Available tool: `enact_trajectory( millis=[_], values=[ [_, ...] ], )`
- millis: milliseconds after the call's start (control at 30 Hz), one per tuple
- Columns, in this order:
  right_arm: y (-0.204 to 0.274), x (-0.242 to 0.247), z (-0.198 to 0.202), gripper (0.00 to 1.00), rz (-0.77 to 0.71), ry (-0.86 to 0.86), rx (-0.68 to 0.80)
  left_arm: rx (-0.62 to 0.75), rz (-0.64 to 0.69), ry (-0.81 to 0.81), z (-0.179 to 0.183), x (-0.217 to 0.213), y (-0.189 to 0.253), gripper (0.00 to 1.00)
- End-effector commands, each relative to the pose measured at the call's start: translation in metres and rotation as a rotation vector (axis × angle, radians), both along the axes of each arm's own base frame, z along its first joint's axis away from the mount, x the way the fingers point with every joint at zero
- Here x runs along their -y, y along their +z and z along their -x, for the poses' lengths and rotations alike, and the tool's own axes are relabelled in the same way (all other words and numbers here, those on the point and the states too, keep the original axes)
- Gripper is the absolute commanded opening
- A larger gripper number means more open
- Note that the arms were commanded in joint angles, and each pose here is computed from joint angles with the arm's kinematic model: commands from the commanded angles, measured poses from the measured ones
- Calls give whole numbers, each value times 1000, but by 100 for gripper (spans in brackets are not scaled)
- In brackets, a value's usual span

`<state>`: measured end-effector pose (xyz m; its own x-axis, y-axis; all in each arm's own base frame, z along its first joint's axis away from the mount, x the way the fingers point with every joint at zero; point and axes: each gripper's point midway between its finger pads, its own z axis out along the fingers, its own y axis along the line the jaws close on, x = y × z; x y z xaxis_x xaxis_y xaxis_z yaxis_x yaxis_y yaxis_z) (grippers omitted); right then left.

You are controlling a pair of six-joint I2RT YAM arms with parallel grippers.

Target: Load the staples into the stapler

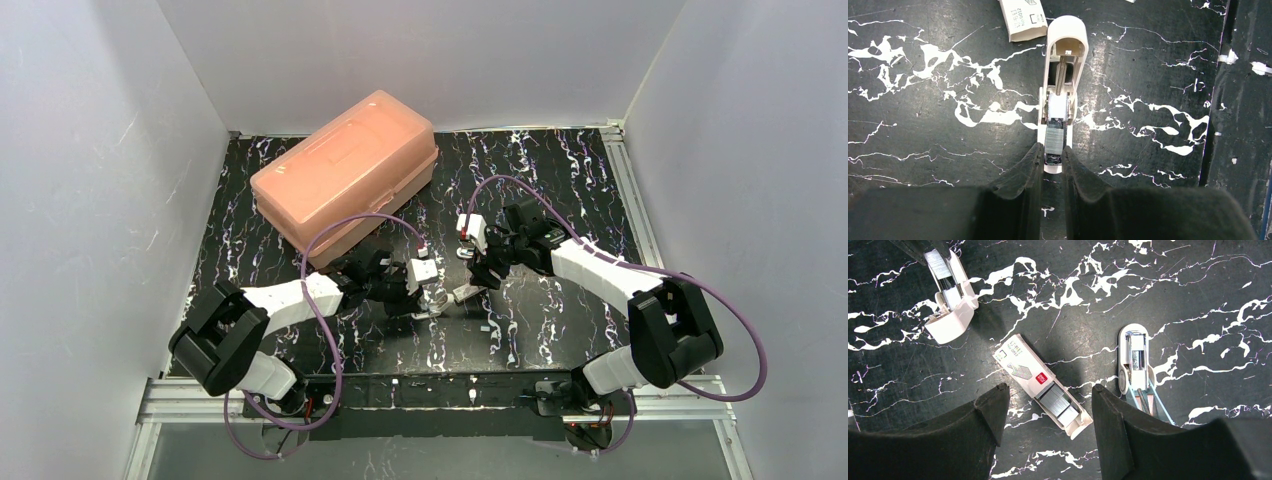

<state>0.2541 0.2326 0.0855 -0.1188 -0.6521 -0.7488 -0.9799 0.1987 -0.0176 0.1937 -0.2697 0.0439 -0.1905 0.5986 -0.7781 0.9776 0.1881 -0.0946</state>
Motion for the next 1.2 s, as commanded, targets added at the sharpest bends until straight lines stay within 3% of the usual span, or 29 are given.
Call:
enact_trajectory(
  millis=[0, 1167],
  values=[
    [-1, -1, -2, 68, -4, 7, 10, 19, 21, -25, 0, 4, 13, 0],
    [-1, 0, -3, 68, -3, 3, 11, -16, -26, -10, -3, 3, -1, 0]
  ],
)
